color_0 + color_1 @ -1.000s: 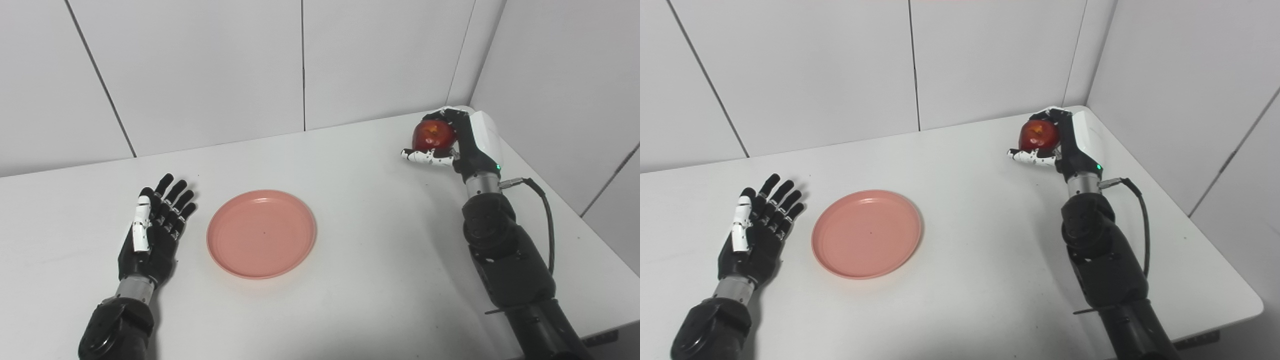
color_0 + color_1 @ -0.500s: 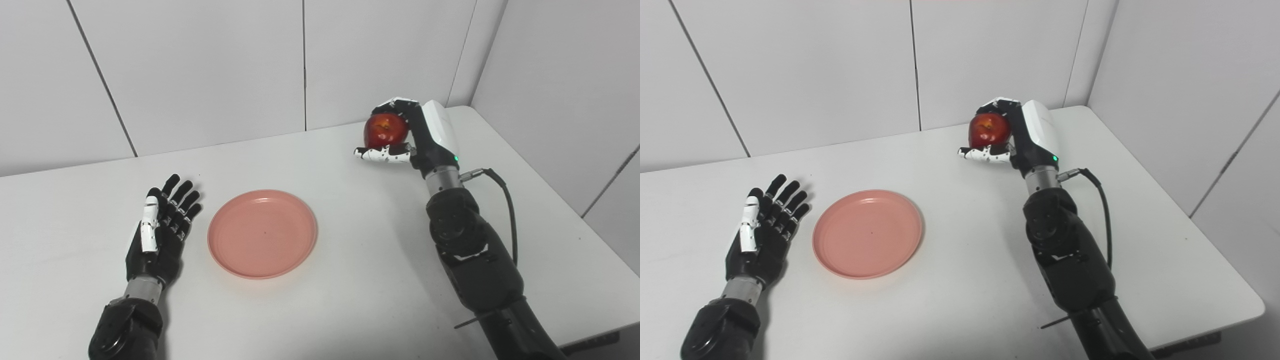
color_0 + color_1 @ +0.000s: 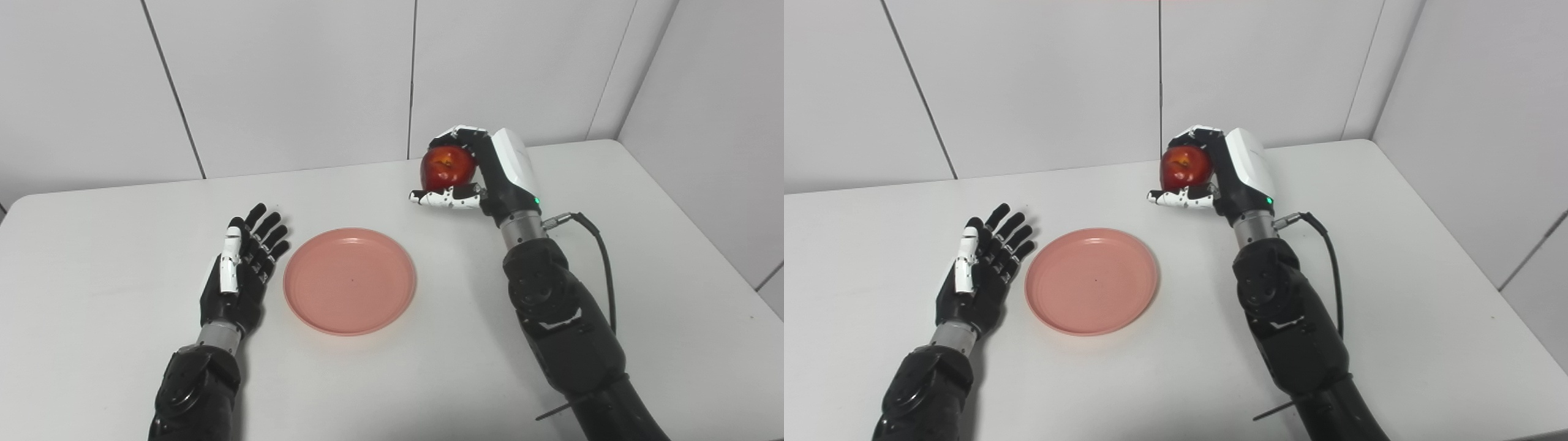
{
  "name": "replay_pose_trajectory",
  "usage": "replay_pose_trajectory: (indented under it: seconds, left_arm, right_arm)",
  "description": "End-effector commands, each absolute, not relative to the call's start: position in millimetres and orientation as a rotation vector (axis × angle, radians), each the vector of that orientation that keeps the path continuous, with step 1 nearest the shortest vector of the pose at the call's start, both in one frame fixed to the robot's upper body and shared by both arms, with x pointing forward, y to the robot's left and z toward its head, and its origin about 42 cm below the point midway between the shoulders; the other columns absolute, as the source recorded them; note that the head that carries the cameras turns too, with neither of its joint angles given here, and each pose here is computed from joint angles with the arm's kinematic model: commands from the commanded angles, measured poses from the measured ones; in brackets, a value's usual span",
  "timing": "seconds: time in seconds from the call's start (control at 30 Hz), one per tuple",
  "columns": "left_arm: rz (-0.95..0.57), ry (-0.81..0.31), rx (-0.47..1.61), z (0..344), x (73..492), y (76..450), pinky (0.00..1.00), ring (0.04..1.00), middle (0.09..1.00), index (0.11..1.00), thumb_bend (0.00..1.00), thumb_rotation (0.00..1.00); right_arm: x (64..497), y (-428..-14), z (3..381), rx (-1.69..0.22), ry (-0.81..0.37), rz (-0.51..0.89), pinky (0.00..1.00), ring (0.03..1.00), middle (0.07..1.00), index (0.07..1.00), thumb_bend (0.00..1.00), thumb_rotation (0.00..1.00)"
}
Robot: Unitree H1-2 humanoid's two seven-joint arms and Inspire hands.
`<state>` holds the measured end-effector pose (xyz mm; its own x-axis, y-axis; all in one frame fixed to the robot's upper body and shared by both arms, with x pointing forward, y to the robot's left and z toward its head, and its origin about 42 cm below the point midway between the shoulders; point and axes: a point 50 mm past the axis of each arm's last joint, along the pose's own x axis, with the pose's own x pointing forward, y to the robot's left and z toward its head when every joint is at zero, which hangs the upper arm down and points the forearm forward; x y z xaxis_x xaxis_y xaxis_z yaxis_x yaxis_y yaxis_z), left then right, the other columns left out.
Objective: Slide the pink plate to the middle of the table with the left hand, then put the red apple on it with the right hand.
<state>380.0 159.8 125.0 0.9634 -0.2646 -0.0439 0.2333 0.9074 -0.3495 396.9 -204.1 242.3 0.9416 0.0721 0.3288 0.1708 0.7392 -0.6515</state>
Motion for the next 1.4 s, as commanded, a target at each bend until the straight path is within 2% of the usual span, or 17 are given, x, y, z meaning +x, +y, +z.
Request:
replay_pose_trajectory:
  seconds: [0.0,0.43,0.77,1.37]
  left_arm:
    - [-0.234,0.172,-0.351,111.8,374.4,156.5,0.91,0.895,0.898,0.888,0.38,1.0]
    - [-0.212,0.157,-0.34,117.1,374.2,139.0,0.9,0.885,0.885,0.88,0.38,1.0]
    - [-0.184,0.135,-0.35,119.4,376.4,138.4,0.89,0.877,0.884,0.882,0.39,1.0]
    - [-0.12,0.104,-0.311,122.5,378.8,140.5,0.87,0.878,0.89,0.881,0.37,1.0]
  right_arm:
    - [404.6,-189.9,269.9,-0.728,-0.481,-0.034,0.36,0.435,0.485,0.484,0.52,0.13]
    - [408.8,-129.5,251.9,-0.689,-0.468,0.142,0.34,0.421,0.492,0.485,0.52,0.13]
    - [407.6,-100.4,245.5,-0.652,-0.462,0.208,0.35,0.429,0.495,0.486,0.51,0.13]
    - [406.7,-88.5,213.0,-0.638,-0.415,0.243,0.33,0.406,0.483,0.486,0.51,0.13]
